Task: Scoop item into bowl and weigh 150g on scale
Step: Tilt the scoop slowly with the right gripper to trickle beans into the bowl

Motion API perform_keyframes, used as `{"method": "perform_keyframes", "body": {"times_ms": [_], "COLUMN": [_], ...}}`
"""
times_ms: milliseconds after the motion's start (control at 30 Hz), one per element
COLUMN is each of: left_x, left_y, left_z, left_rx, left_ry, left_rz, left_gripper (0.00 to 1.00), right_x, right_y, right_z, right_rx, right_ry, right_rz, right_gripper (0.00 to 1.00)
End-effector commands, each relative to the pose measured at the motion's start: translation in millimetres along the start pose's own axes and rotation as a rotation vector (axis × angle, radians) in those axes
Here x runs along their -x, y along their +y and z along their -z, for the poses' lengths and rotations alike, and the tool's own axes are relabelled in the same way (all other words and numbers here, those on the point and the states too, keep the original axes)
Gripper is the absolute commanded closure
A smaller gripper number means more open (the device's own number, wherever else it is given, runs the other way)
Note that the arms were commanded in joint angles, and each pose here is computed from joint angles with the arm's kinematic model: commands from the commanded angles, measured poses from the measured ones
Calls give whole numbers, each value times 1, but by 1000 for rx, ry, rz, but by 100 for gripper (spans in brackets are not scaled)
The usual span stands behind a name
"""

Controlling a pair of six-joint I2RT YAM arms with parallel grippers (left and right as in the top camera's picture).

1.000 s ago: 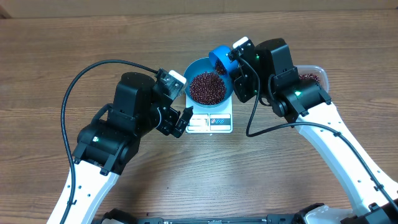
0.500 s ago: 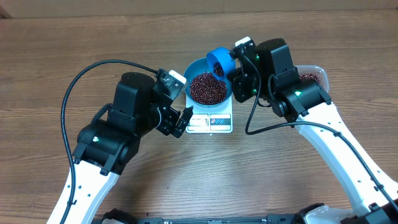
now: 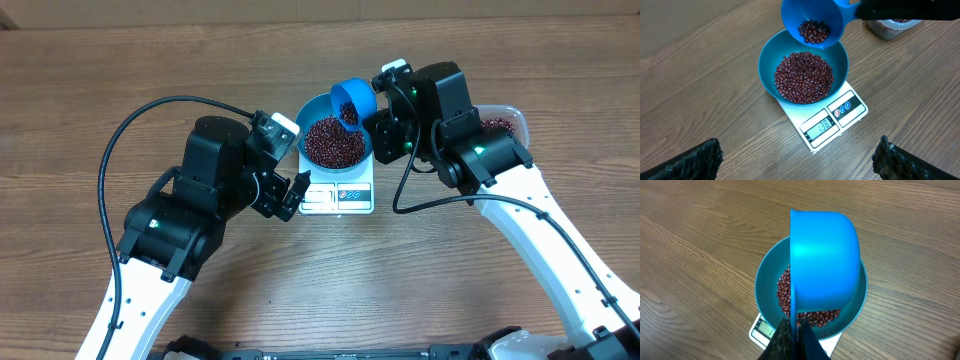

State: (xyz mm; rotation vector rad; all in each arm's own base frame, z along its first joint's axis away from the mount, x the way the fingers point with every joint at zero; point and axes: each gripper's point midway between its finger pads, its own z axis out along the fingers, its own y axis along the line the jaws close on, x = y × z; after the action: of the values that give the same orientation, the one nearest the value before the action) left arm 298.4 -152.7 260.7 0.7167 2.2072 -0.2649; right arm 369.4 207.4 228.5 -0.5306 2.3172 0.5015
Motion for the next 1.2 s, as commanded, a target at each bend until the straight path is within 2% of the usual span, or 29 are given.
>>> {"method": "perform_keyframes", "body": {"times_ms": [0,533,833,1167], "left_x": [2,2,2,1], "left_y": [0,0,0,0], "left_z": [1,1,1,1], "left_rx": [-6,-6,-6,-6], "left_ry": [-9,-8,-8,-5], "left_rz": [13,13,13,14], "left_gripper": [0,0,0,0], "right_x": [2,2,3,5], "right_y": [3,3,-6,-12], "right_z": [1,1,1,2], "right_rx": [9,9,-49,-80], "right_ry": [-9,-9,-7,-11], "right_rz": [1,2,243,280], "right_gripper": [96,96,96,96]}}
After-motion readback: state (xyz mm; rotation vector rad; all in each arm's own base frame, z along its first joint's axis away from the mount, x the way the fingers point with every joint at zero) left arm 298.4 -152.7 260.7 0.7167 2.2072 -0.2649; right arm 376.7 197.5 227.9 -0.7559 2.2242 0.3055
